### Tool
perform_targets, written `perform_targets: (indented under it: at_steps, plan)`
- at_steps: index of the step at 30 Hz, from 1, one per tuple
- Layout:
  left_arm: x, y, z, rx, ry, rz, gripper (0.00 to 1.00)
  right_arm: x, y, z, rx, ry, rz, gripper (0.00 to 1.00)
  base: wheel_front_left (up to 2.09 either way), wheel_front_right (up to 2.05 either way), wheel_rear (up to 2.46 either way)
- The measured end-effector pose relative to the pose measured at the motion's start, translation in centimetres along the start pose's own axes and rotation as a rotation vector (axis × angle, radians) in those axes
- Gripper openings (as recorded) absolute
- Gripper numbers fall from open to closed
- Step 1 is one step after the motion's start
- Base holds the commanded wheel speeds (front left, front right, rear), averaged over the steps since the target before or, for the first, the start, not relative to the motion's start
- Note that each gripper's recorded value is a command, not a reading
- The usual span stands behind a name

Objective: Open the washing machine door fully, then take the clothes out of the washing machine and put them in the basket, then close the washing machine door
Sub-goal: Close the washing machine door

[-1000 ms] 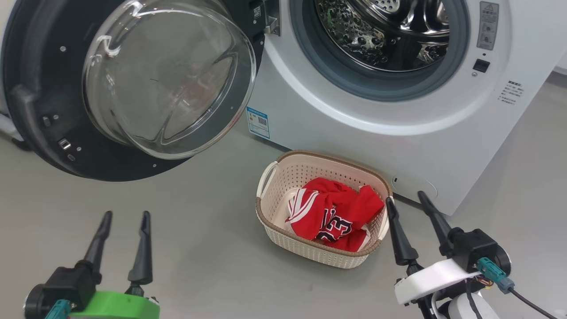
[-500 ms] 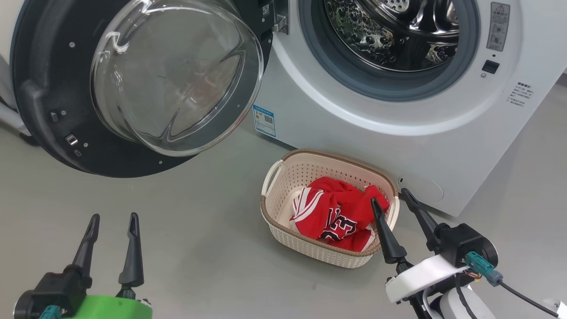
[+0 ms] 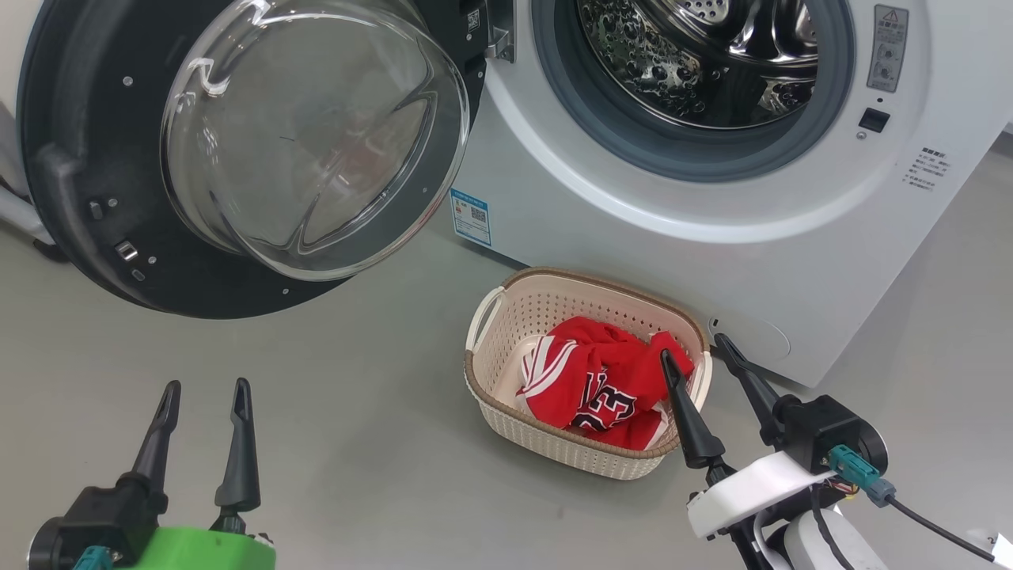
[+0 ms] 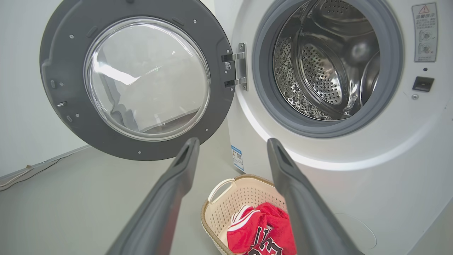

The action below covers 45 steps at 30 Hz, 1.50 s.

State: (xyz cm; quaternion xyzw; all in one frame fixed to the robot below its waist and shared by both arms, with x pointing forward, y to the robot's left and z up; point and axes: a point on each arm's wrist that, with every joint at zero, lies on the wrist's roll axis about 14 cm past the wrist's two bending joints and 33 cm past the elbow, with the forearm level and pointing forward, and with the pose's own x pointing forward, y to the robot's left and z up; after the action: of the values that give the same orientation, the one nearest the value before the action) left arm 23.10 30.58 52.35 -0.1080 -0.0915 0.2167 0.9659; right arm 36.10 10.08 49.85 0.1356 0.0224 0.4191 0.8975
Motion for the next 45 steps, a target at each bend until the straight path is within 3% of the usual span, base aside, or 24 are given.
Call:
perform_targets:
  at_steps: [17,18,19,20,21,33,45]
  plan:
    - [0.1,-0.5,-0.1,0.005,0.003,-0.011,1.0,0.2,-0.3,0.1,0.002,-0.005,-0.005,1.0,0.0,0.0,0.0]
    - [0.1,-0.5,-0.1,0.006,0.003,-0.011,0.94,0.3,-0.3,0.1,0.003,-0.006,-0.004,1.0,0.0,0.0,0.0]
    - [0.1,-0.5,-0.1,0.006,0.004,-0.01,0.6,0.3,-0.3,0.1,0.003,-0.005,-0.004,1.0,0.0,0.0,0.0]
    - [0.1,-0.5,-0.1,0.006,0.004,-0.01,0.13,0.3,-0.3,0.1,0.004,-0.004,-0.004,1.0,0.0,0.0,0.0]
    - [0.2,-0.5,-0.1,0.007,0.005,-0.01,0.0,0.3,-0.3,0.0,0.005,-0.003,-0.004,1.0,0.0,0.0,0.0]
    - [1.3,0.3,1.7,0.077,-0.029,-0.015,0.0,0.8,-0.7,-1.1,0.033,0.015,-0.006,1.0,0.0,0.0,0.0]
    - [7.2,4.7,13.6,0.35,-0.304,0.019,0.0,2.6,-1.6,-2.7,0.056,0.035,0.009,1.0,0.0,0.0,0.0]
